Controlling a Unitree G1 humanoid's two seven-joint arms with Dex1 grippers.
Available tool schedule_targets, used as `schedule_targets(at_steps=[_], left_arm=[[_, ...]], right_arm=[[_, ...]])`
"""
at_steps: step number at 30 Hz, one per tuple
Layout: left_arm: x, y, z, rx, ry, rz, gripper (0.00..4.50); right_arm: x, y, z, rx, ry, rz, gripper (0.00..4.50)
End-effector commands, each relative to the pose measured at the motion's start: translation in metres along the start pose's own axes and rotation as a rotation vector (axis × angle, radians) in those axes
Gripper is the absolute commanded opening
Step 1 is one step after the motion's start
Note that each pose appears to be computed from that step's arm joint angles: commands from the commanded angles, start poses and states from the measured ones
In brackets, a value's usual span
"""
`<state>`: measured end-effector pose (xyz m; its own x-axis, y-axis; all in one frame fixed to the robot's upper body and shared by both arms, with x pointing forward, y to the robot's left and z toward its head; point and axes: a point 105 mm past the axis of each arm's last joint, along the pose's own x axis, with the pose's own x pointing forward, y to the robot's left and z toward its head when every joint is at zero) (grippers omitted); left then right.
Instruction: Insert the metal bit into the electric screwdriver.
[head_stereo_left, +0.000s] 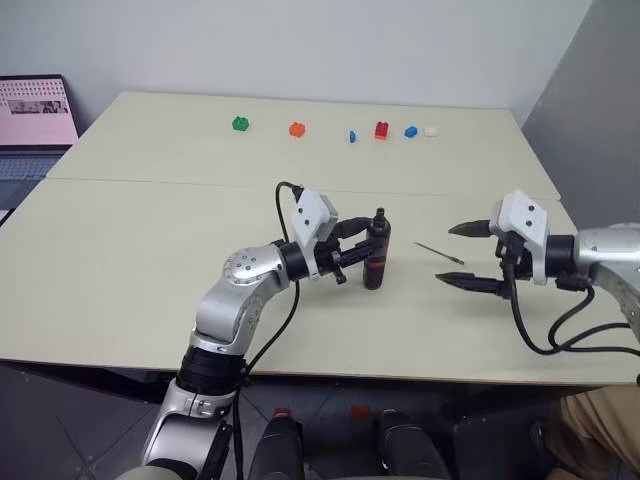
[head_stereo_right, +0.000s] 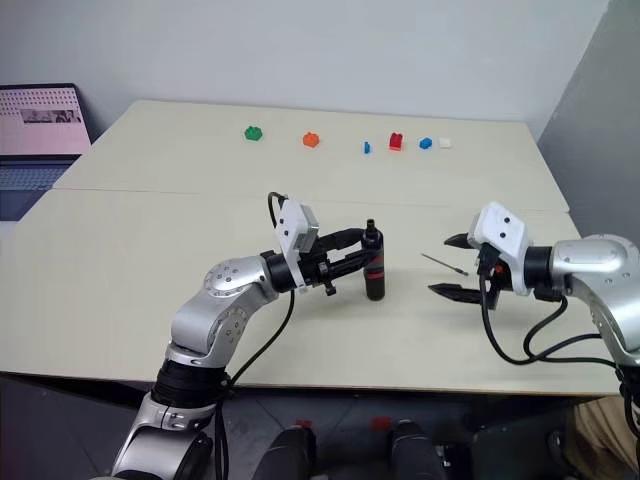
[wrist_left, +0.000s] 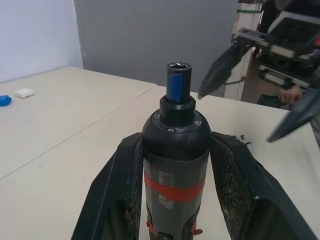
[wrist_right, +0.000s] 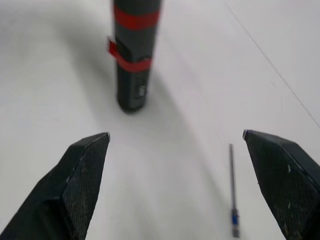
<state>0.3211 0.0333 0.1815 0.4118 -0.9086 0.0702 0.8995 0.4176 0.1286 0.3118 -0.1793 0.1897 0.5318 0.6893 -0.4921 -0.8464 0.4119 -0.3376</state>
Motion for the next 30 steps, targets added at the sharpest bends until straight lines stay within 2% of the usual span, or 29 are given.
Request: schedule_targets(at_steps=[1,10,18,30], left_arm=[[0.008,-0.008,0.007,0.015,-0.028,-0.025,1.64],[0.013,-0.012,0.008,0.022,-0.038,-0.027,1.63],[0.013,-0.012,0.009,0.038,-0.042,-0.026,1.63],[0.004,0.002,0.043,0.198,-0.154,0.139,1.63]], right_arm=[[0.001,-0.020,0.001,-0.049,0.075,-0.031,4.50],[0.021,-0.048,-0.013,0.077,0.207,0.012,4.50],[0.029,-0.060,-0.024,0.086,0.323,0.060,4.50],[0.046,-0.061,-0.023,0.149,0.324,0.092,4.50]])
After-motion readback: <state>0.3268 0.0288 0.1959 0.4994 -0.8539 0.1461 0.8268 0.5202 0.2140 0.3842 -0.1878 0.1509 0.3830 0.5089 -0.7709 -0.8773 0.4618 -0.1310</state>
